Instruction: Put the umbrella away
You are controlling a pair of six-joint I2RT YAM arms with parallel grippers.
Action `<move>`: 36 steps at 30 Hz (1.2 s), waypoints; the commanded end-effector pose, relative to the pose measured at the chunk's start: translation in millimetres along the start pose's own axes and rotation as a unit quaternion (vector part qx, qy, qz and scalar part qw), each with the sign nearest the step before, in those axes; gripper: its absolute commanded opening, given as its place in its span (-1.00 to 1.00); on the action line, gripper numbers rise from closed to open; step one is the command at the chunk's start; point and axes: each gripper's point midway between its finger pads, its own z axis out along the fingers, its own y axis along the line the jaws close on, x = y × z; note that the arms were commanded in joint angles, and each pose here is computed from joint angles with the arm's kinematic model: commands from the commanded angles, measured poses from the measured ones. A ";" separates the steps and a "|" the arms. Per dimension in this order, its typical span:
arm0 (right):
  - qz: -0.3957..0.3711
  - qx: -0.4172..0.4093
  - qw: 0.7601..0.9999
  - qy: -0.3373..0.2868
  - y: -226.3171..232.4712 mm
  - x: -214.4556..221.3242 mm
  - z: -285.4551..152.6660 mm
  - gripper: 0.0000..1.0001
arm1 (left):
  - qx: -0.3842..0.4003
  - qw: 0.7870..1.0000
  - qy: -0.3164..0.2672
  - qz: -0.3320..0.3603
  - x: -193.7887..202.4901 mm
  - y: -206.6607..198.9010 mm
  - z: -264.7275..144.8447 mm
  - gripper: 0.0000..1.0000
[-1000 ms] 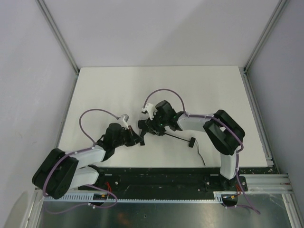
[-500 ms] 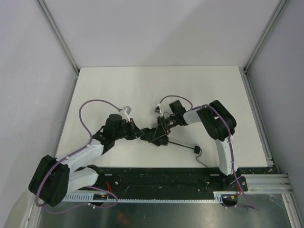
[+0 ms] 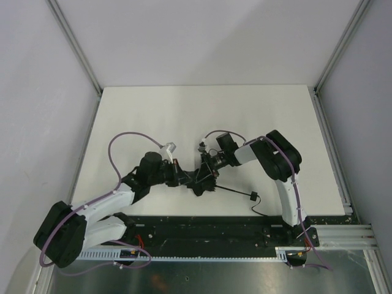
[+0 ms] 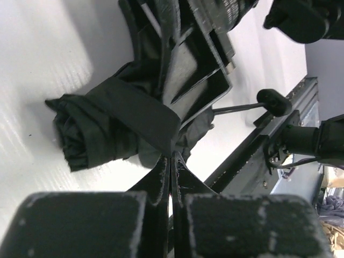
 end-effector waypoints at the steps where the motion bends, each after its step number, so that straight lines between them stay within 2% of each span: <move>1: 0.066 0.147 0.986 -0.049 -79.3 6.6 4.3 -0.82 | 0.059 0.998 -0.009 0.009 -8.8 -33.6 -1.9 -1.00; 3: 0.058 0.165 0.983 -0.052 -82.8 6.6 0.2 -0.78 | 0.043 0.999 0.004 0.010 -1.3 -24.5 8.8 -1.00; 8: 0.019 0.220 0.973 -0.061 -82.7 2.1 -10.9 -0.48 | -0.029 0.999 0.037 -0.004 30.0 24.4 32.6 -1.00; 13: -0.034 0.286 0.955 -0.071 -67.1 -2.4 -24.3 0.10 | -0.087 0.995 0.046 -0.005 49.3 62.6 36.9 -1.00; 16: -0.089 0.327 0.938 -0.073 -51.7 -5.0 -30.5 0.63 | -0.092 0.994 0.054 -0.008 54.2 67.6 39.8 -1.00; 18: -0.122 0.359 0.922 -0.072 -43.1 -4.5 -37.3 0.77 | -0.091 0.994 0.055 -0.009 54.8 68.0 41.0 -1.00; 23: -0.198 0.442 0.871 -0.082 -15.9 -5.8 -65.4 0.89 | -0.087 0.995 0.050 -0.007 51.7 66.2 40.9 -1.00; 28: -0.303 0.531 0.784 -0.106 21.2 -10.1 -76.5 0.98 | -0.085 0.995 0.050 -0.008 50.4 65.0 41.7 -1.00; 31: -0.340 0.566 0.741 -0.121 39.1 -10.2 -75.5 0.99 | -0.084 0.995 0.053 -0.010 51.8 65.1 42.4 -1.00; 36: -0.370 0.603 0.700 -0.096 39.2 5.3 -61.8 0.99 | -0.081 0.995 0.053 -0.010 52.0 64.4 42.3 -1.00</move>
